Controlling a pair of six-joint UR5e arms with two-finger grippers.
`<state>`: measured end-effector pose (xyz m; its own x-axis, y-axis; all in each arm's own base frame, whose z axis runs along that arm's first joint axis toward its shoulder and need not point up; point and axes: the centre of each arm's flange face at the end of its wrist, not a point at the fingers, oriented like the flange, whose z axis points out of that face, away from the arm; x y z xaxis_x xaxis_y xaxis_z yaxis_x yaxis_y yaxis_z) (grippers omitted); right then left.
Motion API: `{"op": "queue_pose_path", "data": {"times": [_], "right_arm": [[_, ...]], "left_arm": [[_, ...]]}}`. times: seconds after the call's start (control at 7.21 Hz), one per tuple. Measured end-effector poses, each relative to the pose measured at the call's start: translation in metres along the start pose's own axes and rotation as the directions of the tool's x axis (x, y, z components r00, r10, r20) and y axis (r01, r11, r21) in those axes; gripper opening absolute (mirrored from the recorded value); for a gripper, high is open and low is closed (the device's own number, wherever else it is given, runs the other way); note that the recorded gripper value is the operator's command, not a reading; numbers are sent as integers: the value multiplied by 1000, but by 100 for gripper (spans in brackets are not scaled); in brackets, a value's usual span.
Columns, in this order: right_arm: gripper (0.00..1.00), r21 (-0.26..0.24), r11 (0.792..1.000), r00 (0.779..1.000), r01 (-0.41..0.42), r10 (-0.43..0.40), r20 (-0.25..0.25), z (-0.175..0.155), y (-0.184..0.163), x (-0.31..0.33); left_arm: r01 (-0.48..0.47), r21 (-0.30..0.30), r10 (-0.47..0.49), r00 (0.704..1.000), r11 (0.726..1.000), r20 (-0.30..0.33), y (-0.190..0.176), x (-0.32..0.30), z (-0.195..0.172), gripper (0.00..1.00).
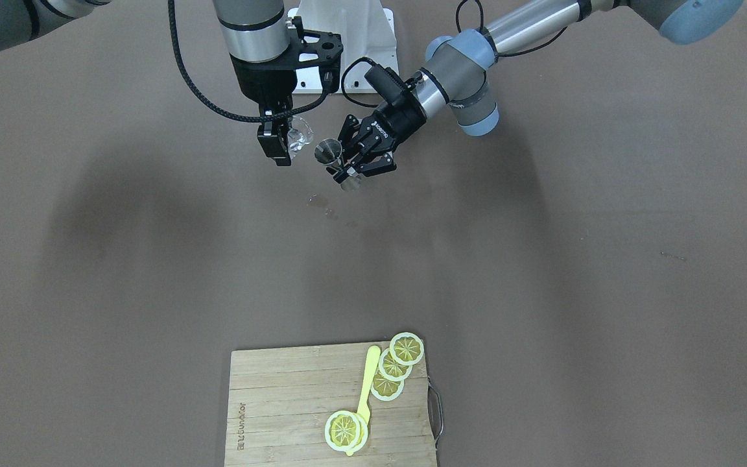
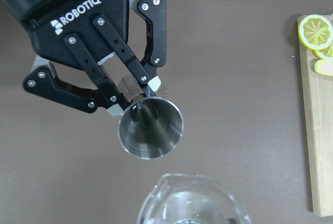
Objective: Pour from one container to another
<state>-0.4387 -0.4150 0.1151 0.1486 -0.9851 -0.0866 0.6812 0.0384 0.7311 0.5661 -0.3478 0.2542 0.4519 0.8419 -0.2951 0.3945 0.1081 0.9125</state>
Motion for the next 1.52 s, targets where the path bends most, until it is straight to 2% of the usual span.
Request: {"op": "queue_pose_path", "data": {"times": [0.69,1.52], "right_arm": [[0,-29,999,999,37,-36,4,10,-13,-23],[0,-94,995,999,41,-41,0,8,-21,-27]], "left_arm": [[0,0,0,1000,1000,0,0,0,0,0],[2,2,-2,1000,1000,-1,0,0,0,0]]}}
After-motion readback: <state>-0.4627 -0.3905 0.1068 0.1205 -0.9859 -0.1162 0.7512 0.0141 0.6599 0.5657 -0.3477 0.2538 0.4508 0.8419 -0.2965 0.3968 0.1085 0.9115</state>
